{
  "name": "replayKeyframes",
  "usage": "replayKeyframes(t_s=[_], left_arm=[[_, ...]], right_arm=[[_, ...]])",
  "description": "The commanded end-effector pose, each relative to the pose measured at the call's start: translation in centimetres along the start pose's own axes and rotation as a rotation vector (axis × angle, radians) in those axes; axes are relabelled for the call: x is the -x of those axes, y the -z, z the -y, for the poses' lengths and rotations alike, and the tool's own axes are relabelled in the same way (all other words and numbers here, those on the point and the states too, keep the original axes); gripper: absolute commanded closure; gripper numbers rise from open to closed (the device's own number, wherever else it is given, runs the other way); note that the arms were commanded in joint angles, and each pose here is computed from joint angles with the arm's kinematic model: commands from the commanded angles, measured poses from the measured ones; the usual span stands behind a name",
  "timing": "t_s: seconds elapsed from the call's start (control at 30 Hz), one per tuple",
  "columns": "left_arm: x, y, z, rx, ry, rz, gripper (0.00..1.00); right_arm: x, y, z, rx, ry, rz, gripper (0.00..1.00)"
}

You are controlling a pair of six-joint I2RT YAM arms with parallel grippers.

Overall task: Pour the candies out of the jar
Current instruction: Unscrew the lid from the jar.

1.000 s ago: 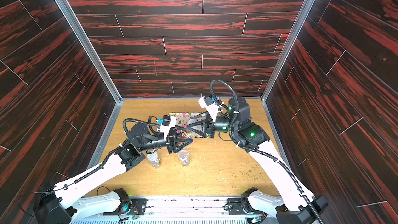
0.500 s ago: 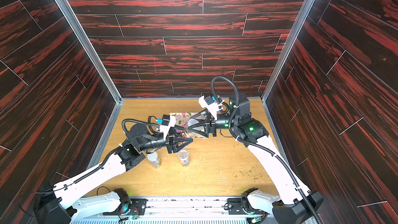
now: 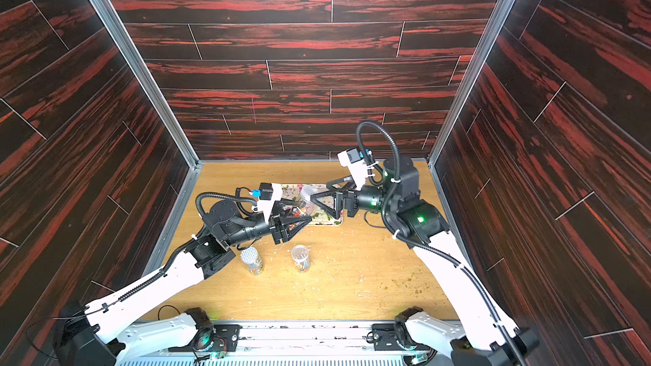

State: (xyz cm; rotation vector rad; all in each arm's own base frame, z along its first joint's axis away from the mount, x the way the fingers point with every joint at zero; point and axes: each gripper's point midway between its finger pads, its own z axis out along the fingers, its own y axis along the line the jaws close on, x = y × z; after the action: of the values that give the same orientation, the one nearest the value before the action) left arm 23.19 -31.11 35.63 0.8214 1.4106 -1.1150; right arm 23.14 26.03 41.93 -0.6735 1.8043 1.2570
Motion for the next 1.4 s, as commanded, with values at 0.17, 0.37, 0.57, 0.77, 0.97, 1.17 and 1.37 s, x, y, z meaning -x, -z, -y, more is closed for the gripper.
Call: replayKeyframes(t_s=[0.17, 0.37, 0.57, 0.77, 0.97, 1.17, 1.37], left_arm=[[-0.4, 0.2, -0.4, 0.02, -0.068, -0.01, 0.63], [-1.4, -0.4, -1.0, 0.029, -0.076, -0.033, 0.63], [-1.9, -0.7, -1.3, 0.031, -0.082, -0.043, 0.63], [-2.0, -0.7, -1.6, 0.044, -0.09, -0.043, 0.63], [-2.1, -0.7, -1.6, 0.049, -0.09, -0.043, 0.63], [-2.1, -0.5, -1.7, 0.055, -0.091, -0.043, 0.63], [-2.3, -0.5, -1.8, 0.06, -0.088, -0.051, 0.63]], right_arm=[[0.8, 0.0, 1.9, -0.229, -0.201, 0.07, 0.02], [0.3, -2.3, 2.5, -0.33, -0.249, 0.044, 0.06], [-0.4, -3.0, 3.4, -0.422, -0.275, 0.047, 0.08], [-1.3, -2.8, 4.3, -0.491, -0.289, 0.031, 0.09], [-1.7, -3.2, 4.2, -0.469, -0.288, 0.016, 0.14], [-2.0, -3.5, 4.0, -0.444, -0.289, 0.011, 0.18], [-2.6, -3.7, 3.9, -0.432, -0.294, -0.009, 0.18]])
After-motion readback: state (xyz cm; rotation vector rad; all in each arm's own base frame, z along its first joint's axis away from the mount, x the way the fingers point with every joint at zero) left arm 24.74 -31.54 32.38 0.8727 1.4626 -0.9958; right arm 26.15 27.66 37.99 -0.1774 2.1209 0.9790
